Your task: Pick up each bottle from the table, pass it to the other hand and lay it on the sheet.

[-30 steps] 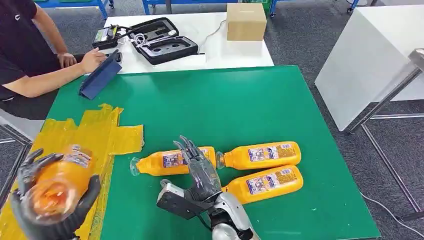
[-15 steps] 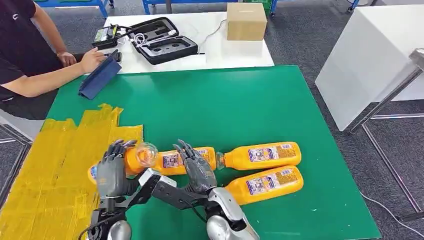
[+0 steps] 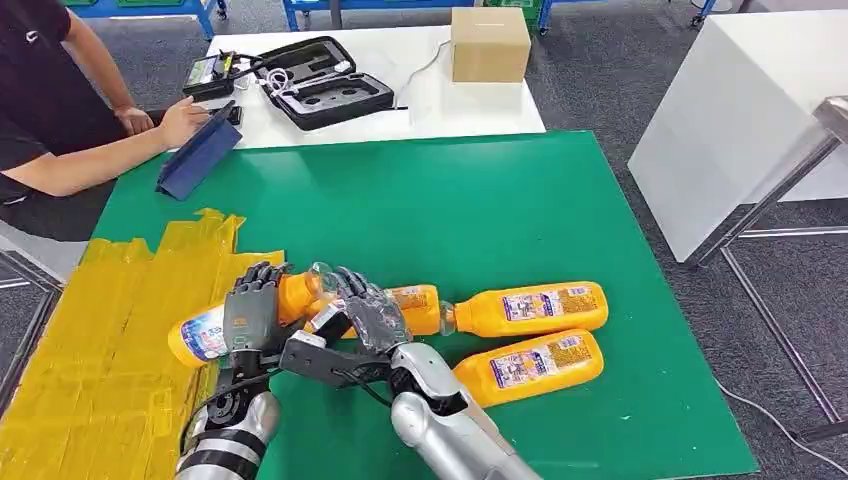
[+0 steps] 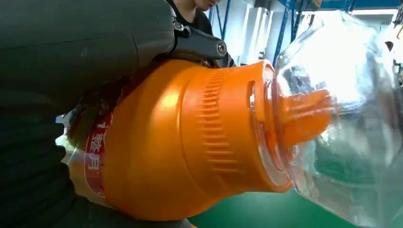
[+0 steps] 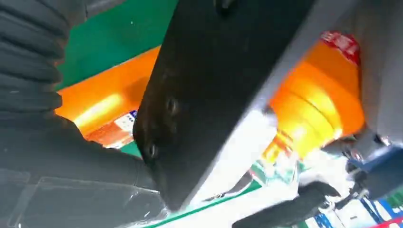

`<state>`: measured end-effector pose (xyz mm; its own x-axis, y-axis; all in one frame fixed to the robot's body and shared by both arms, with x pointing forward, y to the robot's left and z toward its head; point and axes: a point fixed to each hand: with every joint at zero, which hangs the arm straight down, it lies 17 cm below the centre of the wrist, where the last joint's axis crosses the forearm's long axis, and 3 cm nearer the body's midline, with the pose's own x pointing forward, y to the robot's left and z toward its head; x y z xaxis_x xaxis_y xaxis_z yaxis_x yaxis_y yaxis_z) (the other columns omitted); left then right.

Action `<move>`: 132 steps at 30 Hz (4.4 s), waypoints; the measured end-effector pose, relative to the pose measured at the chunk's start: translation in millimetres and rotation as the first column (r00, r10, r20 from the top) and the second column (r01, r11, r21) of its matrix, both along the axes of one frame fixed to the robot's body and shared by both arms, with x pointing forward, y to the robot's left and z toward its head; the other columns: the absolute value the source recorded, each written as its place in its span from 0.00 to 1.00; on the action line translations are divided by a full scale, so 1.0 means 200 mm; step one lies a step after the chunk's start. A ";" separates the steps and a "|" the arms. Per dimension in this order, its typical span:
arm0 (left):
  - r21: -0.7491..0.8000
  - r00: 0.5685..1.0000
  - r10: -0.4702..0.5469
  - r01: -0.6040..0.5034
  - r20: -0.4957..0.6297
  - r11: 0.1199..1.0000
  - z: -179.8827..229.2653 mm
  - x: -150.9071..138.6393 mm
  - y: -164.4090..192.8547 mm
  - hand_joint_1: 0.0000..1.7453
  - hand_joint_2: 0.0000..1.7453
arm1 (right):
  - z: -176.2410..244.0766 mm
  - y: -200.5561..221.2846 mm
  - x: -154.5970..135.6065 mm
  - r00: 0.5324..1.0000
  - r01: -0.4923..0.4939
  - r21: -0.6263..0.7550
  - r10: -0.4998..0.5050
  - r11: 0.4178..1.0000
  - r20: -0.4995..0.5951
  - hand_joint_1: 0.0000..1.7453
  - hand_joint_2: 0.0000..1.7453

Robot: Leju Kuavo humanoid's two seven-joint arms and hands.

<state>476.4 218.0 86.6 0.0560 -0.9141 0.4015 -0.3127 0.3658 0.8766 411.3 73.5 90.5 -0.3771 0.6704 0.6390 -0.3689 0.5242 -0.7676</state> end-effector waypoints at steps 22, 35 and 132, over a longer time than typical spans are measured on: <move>-0.249 0.986 0.083 -0.117 -0.144 0.961 -0.19 0.09 0.20 0.00 0.00 | -0.36 -0.17 0.12 0.994 0.009 -0.338 -0.044 0.941 -0.097 0.00 1.00; -0.365 0.983 0.031 -0.096 -0.182 0.926 -0.26 0.09 0.18 0.00 0.00 | -0.48 -0.25 0.13 0.989 -0.047 -0.516 -0.031 0.856 -0.142 0.00 1.00; -0.903 0.865 -0.314 0.294 0.392 -0.314 0.08 -0.55 -0.39 0.00 1.00 | 0.15 0.32 -0.35 0.954 -0.276 0.081 0.263 0.958 0.143 1.00 1.00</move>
